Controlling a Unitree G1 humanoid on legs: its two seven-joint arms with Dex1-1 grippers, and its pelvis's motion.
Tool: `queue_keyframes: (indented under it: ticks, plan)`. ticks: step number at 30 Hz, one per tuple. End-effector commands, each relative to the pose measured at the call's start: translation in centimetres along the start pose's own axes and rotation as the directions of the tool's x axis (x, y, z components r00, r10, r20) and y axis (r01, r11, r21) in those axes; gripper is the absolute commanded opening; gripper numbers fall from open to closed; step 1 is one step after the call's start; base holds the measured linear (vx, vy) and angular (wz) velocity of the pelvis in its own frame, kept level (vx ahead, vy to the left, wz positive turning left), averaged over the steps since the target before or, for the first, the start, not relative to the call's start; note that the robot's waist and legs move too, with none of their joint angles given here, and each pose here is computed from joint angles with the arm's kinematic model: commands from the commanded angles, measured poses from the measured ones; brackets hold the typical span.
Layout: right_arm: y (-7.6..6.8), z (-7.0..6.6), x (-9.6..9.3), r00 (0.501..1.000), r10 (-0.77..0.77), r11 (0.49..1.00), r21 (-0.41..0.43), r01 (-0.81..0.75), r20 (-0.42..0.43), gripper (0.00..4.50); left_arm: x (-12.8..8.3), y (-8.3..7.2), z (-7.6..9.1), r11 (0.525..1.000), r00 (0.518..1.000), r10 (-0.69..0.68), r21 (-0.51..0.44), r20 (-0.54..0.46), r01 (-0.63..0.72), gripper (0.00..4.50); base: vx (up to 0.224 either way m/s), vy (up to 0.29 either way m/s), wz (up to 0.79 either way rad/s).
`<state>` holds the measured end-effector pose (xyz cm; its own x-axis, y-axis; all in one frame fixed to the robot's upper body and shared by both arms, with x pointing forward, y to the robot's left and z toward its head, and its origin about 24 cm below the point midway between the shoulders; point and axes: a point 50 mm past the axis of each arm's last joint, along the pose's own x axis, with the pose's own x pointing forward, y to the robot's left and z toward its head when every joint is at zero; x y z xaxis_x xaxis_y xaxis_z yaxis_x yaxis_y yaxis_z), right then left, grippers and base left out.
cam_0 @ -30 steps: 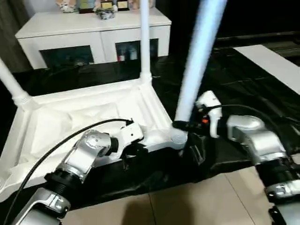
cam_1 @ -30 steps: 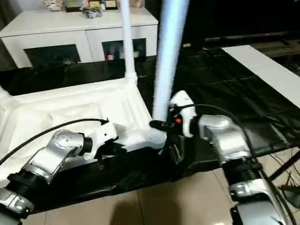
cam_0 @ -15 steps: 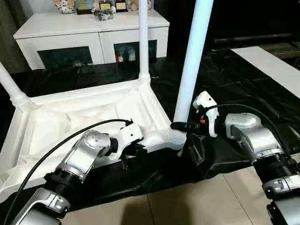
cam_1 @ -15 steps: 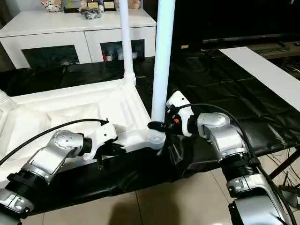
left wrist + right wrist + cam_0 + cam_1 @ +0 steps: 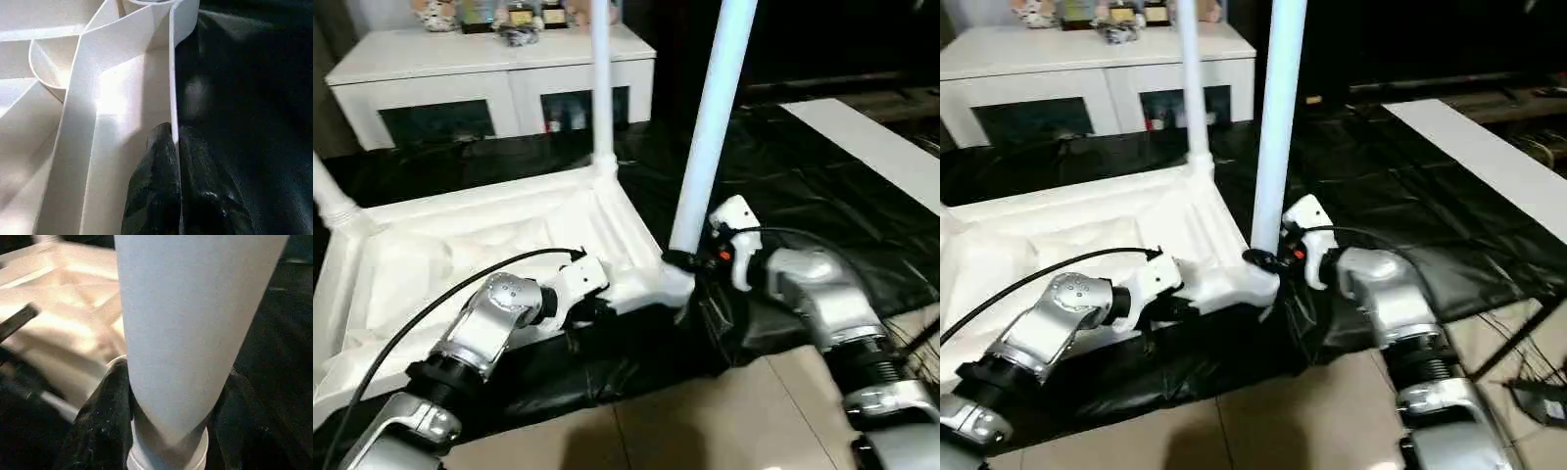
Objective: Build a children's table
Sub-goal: Rotate leg to tighten
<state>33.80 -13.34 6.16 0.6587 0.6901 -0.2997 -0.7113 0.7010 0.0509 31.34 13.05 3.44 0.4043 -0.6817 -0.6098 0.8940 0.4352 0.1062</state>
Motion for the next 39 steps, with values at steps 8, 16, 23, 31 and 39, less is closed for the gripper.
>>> queue_keyframes:
  ticks: [8, 16, 23, 31, 39]
  plan:
    - [1.5, -9.6, 1.5, 0.837, -0.312, 0.869, 0.222, 0.443, -0.449, 1.83, 3.9, -1.3, 6.2, 0.975, 0.977, 0.190, -0.139, 0.092, -0.176, 0.00, 0.000, 0.000, 0.00]
    - [1.8, -9.3, 2.7, 0.811, -0.342, 0.840, 0.232, 0.490, -0.474, 1.83, 4.4, -2.7, 8.3, 0.984, 0.981, 0.151, -0.111, 0.123, -0.138, 0.00, -0.019, -0.029, 0.05]
    - [1.8, -9.4, 2.7, 0.800, -0.355, 0.826, 0.239, 0.511, -0.484, 1.83, 4.0, -2.5, 8.1, 0.985, 0.981, 0.155, -0.094, 0.115, -0.145, 0.00, 0.073, -0.033, -0.14]
    - [1.2, -8.0, 3.2, 0.834, -0.358, 0.852, 0.217, 0.476, -0.420, 1.83, 3.5, -2.0, 7.7, 0.986, 0.980, 0.159, -0.064, 0.120, -0.152, 0.00, -0.004, -0.007, 0.03]
    - [0.7, -6.6, 3.6, 0.861, -0.349, 0.893, 0.149, 0.425, -0.370, 1.83, 3.0, -1.5, 7.5, 0.988, 0.980, 0.153, -0.035, 0.128, -0.150, 0.00, 0.000, 0.000, 0.00]
